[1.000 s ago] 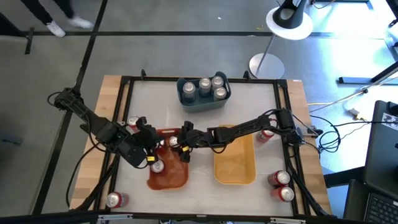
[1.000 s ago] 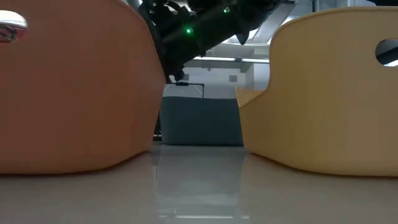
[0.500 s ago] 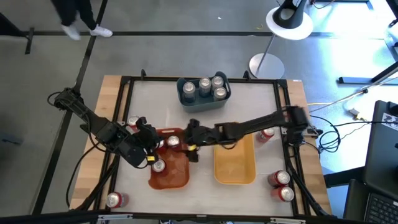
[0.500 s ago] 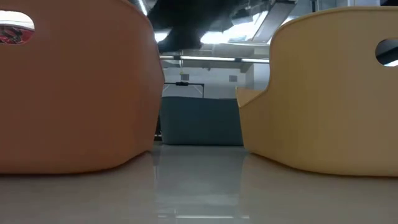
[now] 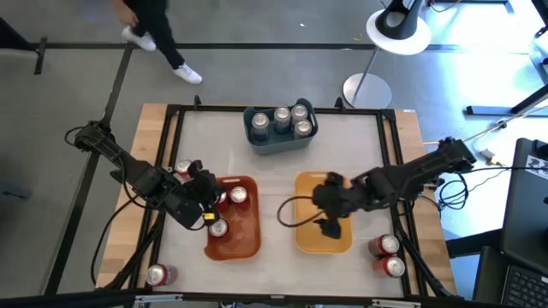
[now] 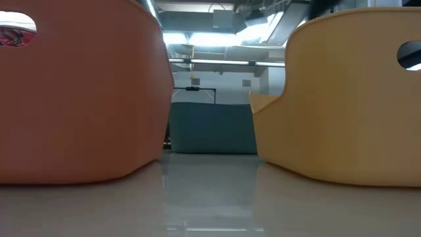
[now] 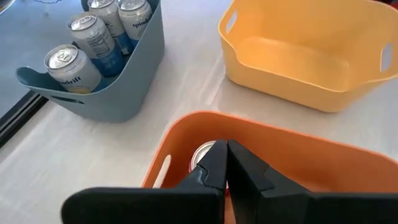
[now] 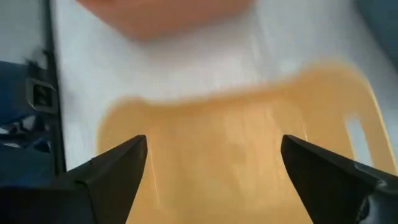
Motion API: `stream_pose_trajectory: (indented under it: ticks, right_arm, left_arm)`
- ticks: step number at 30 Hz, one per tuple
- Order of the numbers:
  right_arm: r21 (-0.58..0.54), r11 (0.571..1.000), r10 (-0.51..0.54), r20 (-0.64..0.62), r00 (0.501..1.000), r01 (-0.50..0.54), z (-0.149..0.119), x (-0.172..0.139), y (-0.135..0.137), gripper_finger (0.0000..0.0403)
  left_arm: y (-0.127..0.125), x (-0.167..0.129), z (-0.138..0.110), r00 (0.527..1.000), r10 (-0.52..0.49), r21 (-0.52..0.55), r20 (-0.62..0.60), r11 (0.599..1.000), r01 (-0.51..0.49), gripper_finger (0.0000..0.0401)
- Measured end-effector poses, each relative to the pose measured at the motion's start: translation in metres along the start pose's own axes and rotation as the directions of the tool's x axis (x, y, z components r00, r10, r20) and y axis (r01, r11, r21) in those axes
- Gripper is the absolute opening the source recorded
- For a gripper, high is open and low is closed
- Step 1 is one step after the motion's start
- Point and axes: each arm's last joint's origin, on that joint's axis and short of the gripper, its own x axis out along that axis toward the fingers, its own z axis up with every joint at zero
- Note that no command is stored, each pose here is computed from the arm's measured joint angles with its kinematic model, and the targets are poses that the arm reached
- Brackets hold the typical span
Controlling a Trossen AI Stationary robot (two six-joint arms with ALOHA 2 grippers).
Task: Sort soda cans
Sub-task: Put the red-black soda can into the orange bin
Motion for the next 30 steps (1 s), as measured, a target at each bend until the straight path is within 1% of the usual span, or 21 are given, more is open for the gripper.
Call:
stream_pose_trajectory:
  ticks: [2,5,8,11,13,15,17,19,21,24,27,28,30]
  right_arm:
    - [0.049,0.998,-0.040,-0.078,0.996,0.044,-0.014,-0.006,0.001,0.0370]
    - [0.108,0.986,-0.103,-0.200,0.974,0.127,-0.034,-0.012,0.005,0.0370]
    - [0.166,0.961,-0.163,-0.308,0.937,0.222,-0.052,-0.019,0.009,0.0370]
    - [0.217,0.925,-0.205,-0.408,0.890,0.312,-0.071,-0.028,0.015,0.0370]
    - [0.258,0.901,-0.203,-0.459,0.865,0.349,-0.082,-0.033,0.021,0.0370]
    - [0.310,0.893,-0.141,-0.499,0.855,0.327,-0.093,-0.039,0.029,0.0369]
    - [0.354,0.869,-0.124,-0.518,0.846,0.344,-0.107,-0.048,0.034,0.0369]
    - [0.407,0.832,-0.122,-0.529,0.840,0.377,-0.121,-0.055,0.036,0.0369]
    - [0.463,0.783,-0.117,-0.545,0.830,0.415,-0.136,-0.061,0.035,0.0369]
    - [0.535,0.712,-0.121,-0.545,0.830,0.455,-0.154,-0.070,0.032,0.0370]
    - [0.597,0.650,-0.129,-0.523,0.843,0.470,-0.164,-0.073,0.036,0.0370]
    - [0.613,0.638,-0.124,-0.516,0.847,0.467,-0.167,-0.074,0.038,0.0370]
    - [0.627,0.644,-0.101,-0.498,0.861,0.438,-0.171,-0.075,0.044,0.0370]
  left_arm:
    - [-0.001,0.000,-0.001,1.000,-0.001,0.004,-0.002,1.000,0.001,0.0001]
    - [-0.001,0.000,0.000,1.000,-0.004,0.000,0.001,1.000,0.004,0.0001]
    - [0.000,0.002,0.002,1.000,-0.001,-0.015,0.007,1.000,0.001,0.0001]
    - [0.000,0.003,0.004,1.000,0.001,-0.034,0.015,0.999,-0.001,0.0001]
    - [0.001,0.005,0.005,1.000,0.008,-0.039,0.015,0.999,-0.007,0.0001]
    - [0.003,0.006,0.006,1.000,0.016,-0.045,0.014,0.999,-0.015,0.0001]
    - [0.004,0.008,0.007,1.000,0.024,-0.056,0.014,0.998,-0.023,0.0001]
    - [0.005,0.009,0.008,0.999,0.029,-0.075,0.013,0.997,-0.028,0.0001]
    - [0.005,0.009,0.008,0.999,0.031,-0.079,0.014,0.996,-0.030,0.0001]
    - [0.006,0.009,0.008,0.999,0.033,-0.078,0.013,0.996,-0.032,0.0001]
    - [0.006,0.009,0.008,0.999,0.034,-0.078,0.013,0.996,-0.033,0.0001]
    - [0.006,0.009,0.008,0.999,0.034,-0.078,0.013,0.996,-0.032,0.0001]
    - [0.006,0.009,0.008,0.999,0.034,-0.078,0.013,0.996,-0.033,0.0001]
